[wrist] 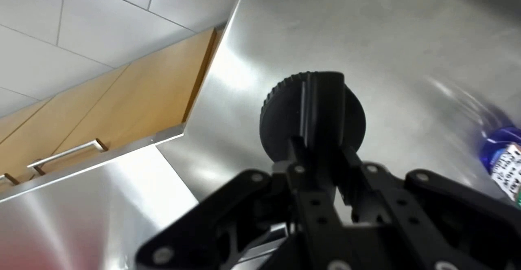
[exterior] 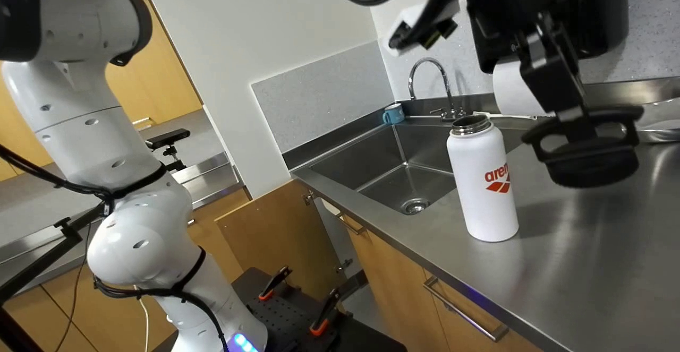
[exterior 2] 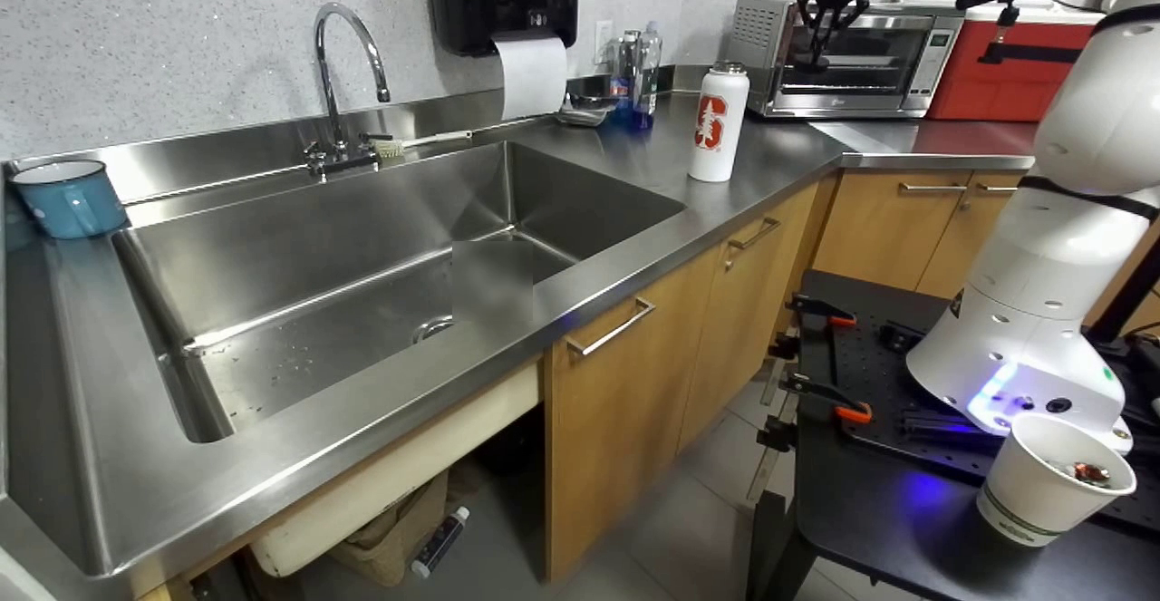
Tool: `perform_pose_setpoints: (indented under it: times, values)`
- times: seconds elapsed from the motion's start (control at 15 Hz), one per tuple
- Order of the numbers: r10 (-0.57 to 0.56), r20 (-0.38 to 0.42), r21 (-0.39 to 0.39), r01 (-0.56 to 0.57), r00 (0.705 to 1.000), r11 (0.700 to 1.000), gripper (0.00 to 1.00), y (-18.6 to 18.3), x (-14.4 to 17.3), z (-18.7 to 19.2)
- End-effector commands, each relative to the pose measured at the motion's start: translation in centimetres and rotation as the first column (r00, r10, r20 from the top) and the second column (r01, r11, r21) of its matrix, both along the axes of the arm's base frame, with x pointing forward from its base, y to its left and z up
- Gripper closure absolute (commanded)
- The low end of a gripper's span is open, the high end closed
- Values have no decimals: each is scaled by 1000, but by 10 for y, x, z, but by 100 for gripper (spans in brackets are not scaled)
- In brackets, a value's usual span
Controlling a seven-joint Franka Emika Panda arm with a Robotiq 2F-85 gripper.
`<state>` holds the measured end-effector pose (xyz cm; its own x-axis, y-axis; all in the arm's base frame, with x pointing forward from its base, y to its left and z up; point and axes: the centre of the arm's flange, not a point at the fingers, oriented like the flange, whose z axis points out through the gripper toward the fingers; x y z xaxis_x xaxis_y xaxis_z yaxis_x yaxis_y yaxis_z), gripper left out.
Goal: Put the lid on the bottle
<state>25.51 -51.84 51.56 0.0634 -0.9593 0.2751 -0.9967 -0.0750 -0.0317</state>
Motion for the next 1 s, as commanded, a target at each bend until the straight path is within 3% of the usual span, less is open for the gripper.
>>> perform_pose_setpoints:
  times: [0.0,0.27,0.47,0.73,0.93]
  values:
    - [84,62,-19,-83,995,996,95,42,6,51]
    - [174,100,-37,-171,980,985,95,82,43,75]
    - [229,52,9,-230,972,973,95,95,74,86]
    - [291,-5,100,-289,957,952,95,117,100,72]
    - [321,9,101,-320,947,942,95,125,115,60]
